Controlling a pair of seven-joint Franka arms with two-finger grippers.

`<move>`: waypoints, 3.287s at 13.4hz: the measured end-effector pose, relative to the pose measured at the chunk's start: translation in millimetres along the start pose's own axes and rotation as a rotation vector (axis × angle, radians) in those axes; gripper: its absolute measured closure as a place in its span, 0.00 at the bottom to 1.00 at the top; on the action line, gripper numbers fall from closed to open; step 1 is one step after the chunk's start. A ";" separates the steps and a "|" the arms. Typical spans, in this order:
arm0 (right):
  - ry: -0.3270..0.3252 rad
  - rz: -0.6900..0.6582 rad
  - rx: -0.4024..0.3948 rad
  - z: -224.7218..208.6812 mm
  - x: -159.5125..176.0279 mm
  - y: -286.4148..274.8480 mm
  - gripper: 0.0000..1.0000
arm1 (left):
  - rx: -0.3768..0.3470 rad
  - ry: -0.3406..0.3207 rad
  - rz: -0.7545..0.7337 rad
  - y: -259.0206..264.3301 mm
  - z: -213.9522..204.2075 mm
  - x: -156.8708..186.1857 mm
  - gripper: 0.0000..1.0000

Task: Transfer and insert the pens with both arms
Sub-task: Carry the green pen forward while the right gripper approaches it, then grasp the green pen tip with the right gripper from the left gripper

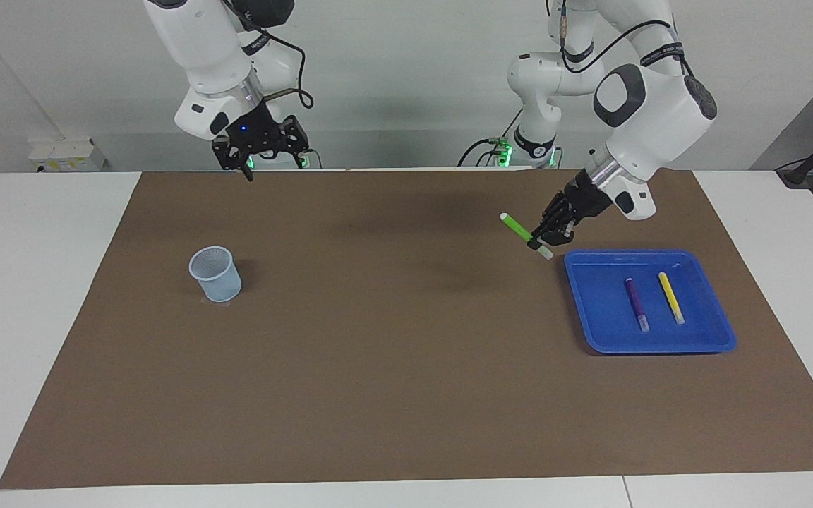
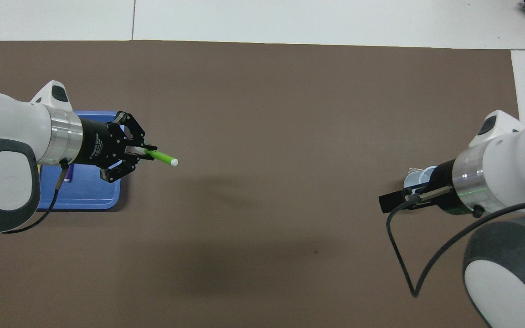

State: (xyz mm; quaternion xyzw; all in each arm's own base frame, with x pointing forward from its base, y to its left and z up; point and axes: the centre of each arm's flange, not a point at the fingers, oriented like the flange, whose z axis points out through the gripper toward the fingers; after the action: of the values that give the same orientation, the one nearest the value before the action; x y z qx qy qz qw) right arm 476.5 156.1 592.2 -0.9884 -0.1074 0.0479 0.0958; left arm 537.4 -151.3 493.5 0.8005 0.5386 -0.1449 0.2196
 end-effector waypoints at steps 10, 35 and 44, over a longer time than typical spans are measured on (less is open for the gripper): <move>0.076 0.376 0.356 38.5 11.1 -104.8 0.00 | -0.002 -0.116 -0.128 -29.7 12.1 -38.7 0.82; 0.176 0.490 0.524 123.3 46.9 -210.1 0.60 | -0.059 -0.100 -0.246 -59.0 29.0 -78.8 0.82; 0.179 0.493 0.530 120.3 48.7 -209.3 0.81 | -0.063 -0.105 -0.259 -59.0 28.9 -79.6 0.82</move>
State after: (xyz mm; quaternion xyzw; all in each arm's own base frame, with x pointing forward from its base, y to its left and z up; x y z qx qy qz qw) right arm 467.5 389.1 512.9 -0.9257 0.1589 0.0093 0.3432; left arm 452.8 -210.5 494.3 0.7082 0.6294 -0.1968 0.2520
